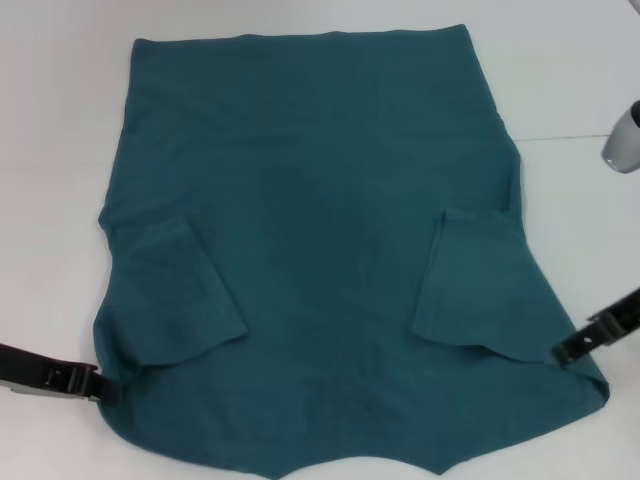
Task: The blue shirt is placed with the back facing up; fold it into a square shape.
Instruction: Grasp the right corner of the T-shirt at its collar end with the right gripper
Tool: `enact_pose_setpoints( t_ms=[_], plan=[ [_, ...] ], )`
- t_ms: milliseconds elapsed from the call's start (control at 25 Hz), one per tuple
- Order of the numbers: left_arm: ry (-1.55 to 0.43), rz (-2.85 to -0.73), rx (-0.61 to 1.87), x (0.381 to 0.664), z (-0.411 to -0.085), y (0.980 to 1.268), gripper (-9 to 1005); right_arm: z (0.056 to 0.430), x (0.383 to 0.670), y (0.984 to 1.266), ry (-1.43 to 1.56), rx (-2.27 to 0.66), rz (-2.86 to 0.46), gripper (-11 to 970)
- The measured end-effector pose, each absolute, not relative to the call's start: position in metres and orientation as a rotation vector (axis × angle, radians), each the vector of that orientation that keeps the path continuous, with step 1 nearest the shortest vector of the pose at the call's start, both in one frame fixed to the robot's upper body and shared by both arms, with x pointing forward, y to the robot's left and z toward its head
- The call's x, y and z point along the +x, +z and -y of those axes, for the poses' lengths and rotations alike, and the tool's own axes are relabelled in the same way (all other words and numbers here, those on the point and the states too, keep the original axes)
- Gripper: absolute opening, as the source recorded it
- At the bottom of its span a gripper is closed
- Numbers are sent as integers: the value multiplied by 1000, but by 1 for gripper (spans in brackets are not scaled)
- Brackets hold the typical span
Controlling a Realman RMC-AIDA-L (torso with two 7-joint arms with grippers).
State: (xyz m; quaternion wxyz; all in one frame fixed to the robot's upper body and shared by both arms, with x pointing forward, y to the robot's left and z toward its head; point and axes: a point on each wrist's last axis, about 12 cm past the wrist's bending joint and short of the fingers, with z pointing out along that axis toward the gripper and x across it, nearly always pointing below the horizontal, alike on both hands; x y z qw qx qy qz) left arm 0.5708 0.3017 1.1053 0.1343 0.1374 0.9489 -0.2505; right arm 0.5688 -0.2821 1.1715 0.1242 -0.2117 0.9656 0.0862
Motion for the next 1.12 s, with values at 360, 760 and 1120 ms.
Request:
enact_pose_setpoints(
  t_ms=[360, 760, 1120],
  plan=[
    [-708, -2756, 436, 571, -298, 1104, 24, 298, 561, 1159, 112, -513, -2925, 938],
    [-711, -2757, 433, 570, -297, 1102, 25, 296, 561, 1144, 133, -521, -2962, 937],
    [-713, -2756, 440, 571, -295, 1103, 26, 290, 566, 1131, 151, -544, -2973, 718]
  ],
)
